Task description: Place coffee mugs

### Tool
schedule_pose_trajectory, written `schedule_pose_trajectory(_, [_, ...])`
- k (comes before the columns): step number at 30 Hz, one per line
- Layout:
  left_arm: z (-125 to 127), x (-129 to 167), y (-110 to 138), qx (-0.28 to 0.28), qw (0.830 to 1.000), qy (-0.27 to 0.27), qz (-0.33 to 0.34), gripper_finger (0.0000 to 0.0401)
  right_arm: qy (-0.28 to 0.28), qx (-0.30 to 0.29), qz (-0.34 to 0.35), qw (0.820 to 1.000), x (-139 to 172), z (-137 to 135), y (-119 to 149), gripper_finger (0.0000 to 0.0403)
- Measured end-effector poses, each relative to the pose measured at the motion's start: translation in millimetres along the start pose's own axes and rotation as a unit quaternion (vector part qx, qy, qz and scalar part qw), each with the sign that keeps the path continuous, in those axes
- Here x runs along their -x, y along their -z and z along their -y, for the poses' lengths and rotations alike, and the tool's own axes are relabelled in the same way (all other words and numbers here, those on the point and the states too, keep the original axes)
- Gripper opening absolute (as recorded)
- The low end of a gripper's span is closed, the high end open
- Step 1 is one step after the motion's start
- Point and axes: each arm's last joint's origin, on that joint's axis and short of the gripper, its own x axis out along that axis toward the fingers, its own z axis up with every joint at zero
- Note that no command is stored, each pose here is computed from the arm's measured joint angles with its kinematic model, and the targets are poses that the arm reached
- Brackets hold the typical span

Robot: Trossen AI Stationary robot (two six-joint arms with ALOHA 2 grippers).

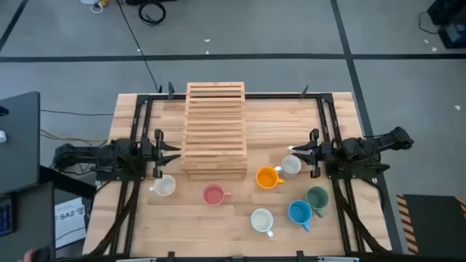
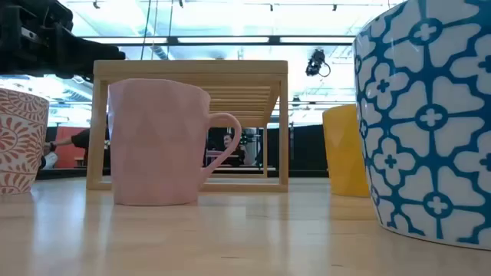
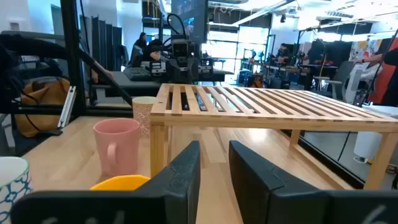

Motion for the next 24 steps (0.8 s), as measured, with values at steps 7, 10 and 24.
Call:
schedule_pose_trajectory(7, [0.0, 0.0, 0.1, 0.000, 1.000, 0.000, 0.000, 0.0107, 0.000, 0.000, 0.000, 1.000, 0.0, 0.0, 0.0, 0.0091])
schedule_pose_trajectory(10, [0.0, 0.0, 0.0, 0.000, 1.000, 0.000, 0.000, 0.0107, 0.000, 0.000, 0.000, 1.000, 0.0, 0.0, -0.2, 0.0091])
schedule_pose_trajectory(24, [0.1, -0.4, 0.6, -0.001, 1.000, 0.001, -0.004, 0.0107, 0.000, 0.000, 0.000, 1.000, 0.0, 0.0, -0.1, 0.0091])
